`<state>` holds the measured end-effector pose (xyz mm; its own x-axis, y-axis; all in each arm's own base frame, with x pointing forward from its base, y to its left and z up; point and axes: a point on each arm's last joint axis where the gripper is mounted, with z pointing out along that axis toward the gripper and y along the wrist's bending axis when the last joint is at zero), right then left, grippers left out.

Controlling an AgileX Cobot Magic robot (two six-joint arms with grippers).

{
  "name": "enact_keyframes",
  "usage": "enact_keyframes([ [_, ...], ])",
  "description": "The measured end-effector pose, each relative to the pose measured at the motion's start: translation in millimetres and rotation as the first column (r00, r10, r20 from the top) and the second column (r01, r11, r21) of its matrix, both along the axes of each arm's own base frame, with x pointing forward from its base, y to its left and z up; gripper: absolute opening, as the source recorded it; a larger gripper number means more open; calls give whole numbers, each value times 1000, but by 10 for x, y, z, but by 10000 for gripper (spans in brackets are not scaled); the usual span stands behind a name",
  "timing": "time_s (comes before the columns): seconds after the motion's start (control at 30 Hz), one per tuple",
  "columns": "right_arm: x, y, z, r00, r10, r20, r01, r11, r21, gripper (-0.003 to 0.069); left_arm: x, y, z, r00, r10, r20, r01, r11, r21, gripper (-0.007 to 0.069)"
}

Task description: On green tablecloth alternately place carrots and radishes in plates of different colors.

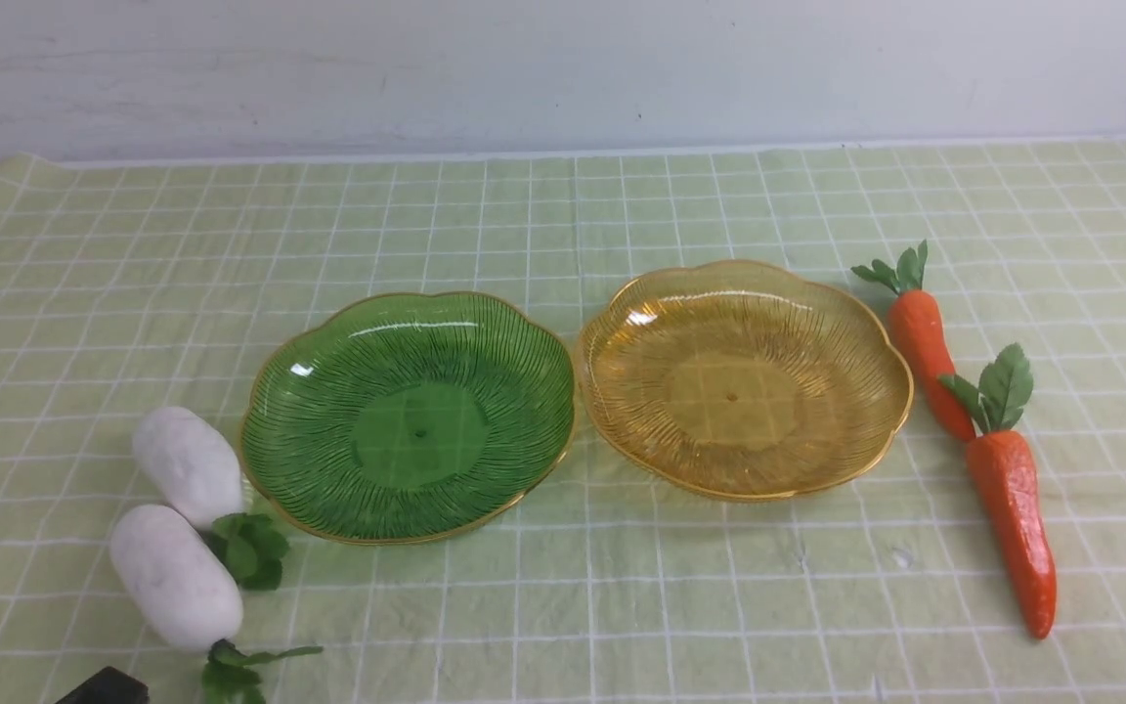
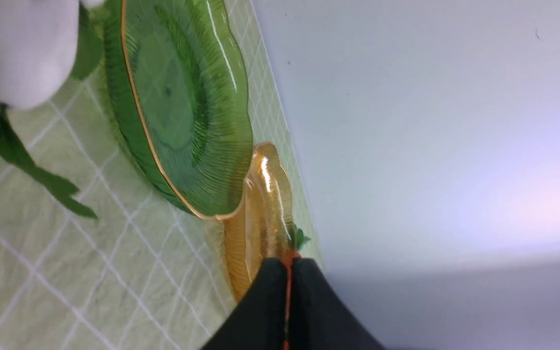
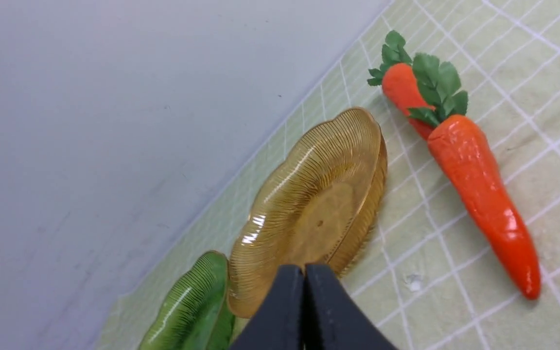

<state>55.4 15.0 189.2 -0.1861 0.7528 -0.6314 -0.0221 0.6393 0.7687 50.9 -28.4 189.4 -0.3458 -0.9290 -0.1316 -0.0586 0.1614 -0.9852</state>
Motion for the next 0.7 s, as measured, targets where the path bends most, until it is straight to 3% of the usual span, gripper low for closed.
enact_keyframes([
  [0.07,0,1,3,1000,1,3,-1,1000,0,-14,-19,-20,113,999,-26,44,25,1000,16,-8],
  [0.23,-17,-3,172,997,9,77,0,994,-113,-14,-121,-57,588,964,-104,244,52,976,211,-8],
  [0.33,-34,-7,556,986,26,163,20,962,-273,-14,-79,-133,711,959,-219,182,146,928,344,-8],
  [0.4,29,9,691,991,59,119,-12,932,-362,-14,-6,-183,709,950,-303,71,244,866,436,-8],
  [0.5,224,67,832,984,155,-87,-178,861,-477,-14,124,-247,627,890,-425,-166,446,734,513,-8],
  [0.57,371,103,799,940,210,-270,-318,826,-466,-13,210,-272,603,827,-481,-291,559,648,518,-8],
  [0.7,721,115,696,769,257,-586,-540,752,-379,-11,359,-304,577,692,-561,-454,720,497,484,-8],
])
